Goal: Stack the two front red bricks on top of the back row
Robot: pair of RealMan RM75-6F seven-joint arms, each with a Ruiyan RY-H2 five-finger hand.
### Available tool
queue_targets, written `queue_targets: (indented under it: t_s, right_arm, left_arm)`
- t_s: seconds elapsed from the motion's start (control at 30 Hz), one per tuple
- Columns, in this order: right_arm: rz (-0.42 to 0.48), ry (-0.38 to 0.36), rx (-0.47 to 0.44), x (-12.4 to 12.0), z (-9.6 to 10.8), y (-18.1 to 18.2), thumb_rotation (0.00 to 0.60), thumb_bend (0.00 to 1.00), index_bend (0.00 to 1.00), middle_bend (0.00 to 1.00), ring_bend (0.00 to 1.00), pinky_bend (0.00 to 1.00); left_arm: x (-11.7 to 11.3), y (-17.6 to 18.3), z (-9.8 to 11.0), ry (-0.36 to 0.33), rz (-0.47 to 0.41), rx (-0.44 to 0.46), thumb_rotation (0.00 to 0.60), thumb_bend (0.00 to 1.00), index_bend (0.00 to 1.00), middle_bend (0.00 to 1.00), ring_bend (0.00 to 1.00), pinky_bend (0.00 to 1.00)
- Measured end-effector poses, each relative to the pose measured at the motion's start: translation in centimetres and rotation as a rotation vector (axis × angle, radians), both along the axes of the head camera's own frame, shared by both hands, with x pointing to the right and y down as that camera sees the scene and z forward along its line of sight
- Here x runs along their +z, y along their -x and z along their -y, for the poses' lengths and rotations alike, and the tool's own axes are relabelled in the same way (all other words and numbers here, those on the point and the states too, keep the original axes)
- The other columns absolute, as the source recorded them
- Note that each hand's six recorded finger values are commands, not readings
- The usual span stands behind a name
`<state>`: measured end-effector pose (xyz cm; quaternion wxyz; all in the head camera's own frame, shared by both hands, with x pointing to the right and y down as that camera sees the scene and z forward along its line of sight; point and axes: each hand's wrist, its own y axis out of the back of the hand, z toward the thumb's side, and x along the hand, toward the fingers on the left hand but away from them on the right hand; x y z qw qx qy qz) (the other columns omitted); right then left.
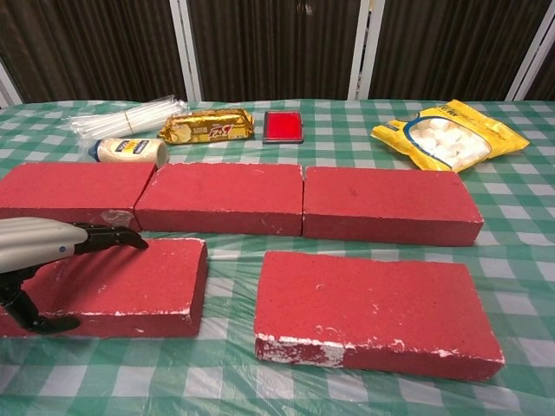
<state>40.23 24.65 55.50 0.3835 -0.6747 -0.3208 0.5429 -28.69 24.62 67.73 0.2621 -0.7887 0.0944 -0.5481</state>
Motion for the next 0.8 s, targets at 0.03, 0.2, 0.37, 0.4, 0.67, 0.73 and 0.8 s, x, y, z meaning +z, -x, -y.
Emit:
queue_targets:
  t_s: [0.03, 0.2, 0.37, 0.4, 0.67, 0.73, 0.8]
  right_arm:
    - [0.000, 0.000, -0.001, 0.00, -0.01, 0.01, 0.600, 0.14, 0.00, 0.00, 0.00, 0.00]
    - [-0.003, 0.004, -0.003, 0.12, -0.04, 0.08, 0.600, 0.14, 0.00, 0.00, 0.00, 0.00]
    - [-0.004, 0.004, -0.002, 0.14, -0.06, 0.08, 0.600, 0.14, 0.00, 0.00, 0.00, 0.00]
    - [-0.004, 0.004, -0.001, 0.14, -0.06, 0.05, 0.600, 0.14, 0.00, 0.00, 0.00, 0.00]
    - [-0.006, 0.003, 0.000, 0.14, -0.07, 0.03, 0.600, 0.14, 0.00, 0.00, 0.00, 0.00]
    - [-0.007, 0.004, -0.002, 0.19, -0.08, 0.08, 0.600, 0.14, 0.00, 0.00, 0.00, 0.00]
    - [-0.008, 0.005, -0.003, 0.24, -0.08, 0.13, 0.600, 0.14, 0.00, 0.00, 0.00, 0.00]
  left_arm:
    - [0.05, 0.06, -0.02, 0.003, 0.002, 0.000, 0.600, 0.32, 0.00, 0.00, 0.00, 0.06]
    - [0.32, 0.32, -0.08, 0.019, 0.011, -0.003, 0.600, 0.32, 0.00, 0.00, 0.04, 0.12]
    - [0.40, 0.41, 0.14, 0.029, 0.012, -0.012, 0.600, 0.30, 0.00, 0.12, 0.14, 0.20]
    - [0.46, 0.44, 0.14, 0.035, 0.013, -0.015, 0.600, 0.30, 0.00, 0.16, 0.17, 0.23]
    - [0.77, 0.66, 0.37, 0.048, 0.015, -0.022, 0.600, 0.31, 0.00, 0.41, 0.43, 0.56]
    - [0.76, 0.68, 0.47, 0.045, 0.012, -0.024, 0.600, 0.32, 0.00, 0.50, 0.52, 0.65]
    - [0.62, 0.63, 0.62, 0.033, 0.006, -0.027, 0.600, 0.33, 0.00, 0.60, 0.60, 0.73]
